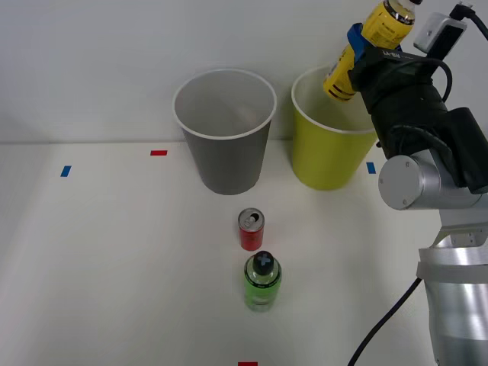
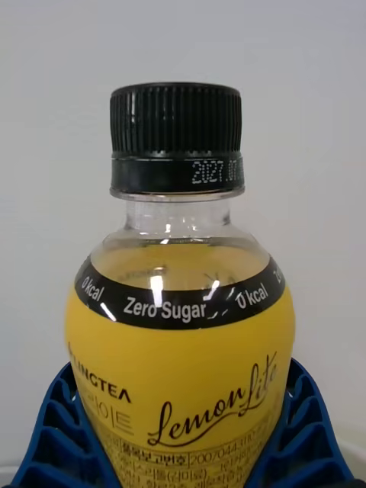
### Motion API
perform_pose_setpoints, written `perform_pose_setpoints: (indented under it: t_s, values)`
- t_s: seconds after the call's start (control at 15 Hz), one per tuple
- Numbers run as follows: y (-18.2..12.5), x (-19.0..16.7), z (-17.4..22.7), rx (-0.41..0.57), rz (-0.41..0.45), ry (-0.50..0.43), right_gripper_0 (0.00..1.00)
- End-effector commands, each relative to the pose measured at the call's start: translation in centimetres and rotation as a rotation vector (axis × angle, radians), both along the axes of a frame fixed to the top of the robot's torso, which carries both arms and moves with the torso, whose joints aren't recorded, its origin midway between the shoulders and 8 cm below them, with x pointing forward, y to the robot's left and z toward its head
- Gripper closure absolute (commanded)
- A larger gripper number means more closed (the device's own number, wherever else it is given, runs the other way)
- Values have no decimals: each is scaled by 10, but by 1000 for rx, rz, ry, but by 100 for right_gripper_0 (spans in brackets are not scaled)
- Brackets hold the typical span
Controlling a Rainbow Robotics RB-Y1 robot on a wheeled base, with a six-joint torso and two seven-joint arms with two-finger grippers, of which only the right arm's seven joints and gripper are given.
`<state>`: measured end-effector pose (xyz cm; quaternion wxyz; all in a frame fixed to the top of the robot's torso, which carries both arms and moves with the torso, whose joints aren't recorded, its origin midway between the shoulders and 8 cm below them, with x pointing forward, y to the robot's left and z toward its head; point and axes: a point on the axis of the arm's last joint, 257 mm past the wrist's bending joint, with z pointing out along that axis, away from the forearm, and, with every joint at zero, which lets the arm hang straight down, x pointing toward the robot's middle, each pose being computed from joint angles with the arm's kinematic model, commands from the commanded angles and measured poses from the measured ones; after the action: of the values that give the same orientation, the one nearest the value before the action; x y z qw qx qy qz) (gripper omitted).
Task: Put cans in the gray bin, plastic bottles in the light green bin
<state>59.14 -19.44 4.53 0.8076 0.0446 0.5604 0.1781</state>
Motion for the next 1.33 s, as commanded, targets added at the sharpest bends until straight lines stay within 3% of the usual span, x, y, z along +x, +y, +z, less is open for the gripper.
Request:
perform_pose_setpoints:
  t_s: [0.07, 0.13, 0.2, 0.4, 1.33]
  values:
    - [-1, 0, 0, 16, -1, 2, 24]
    - [-1, 0, 0, 19, 1, 2, 13]
    - [0, 0, 0, 24, 3, 2, 7]
    - [2, 0, 1, 41, 14, 2, 1]
    - [3, -1, 0, 60, 28, 4, 0]
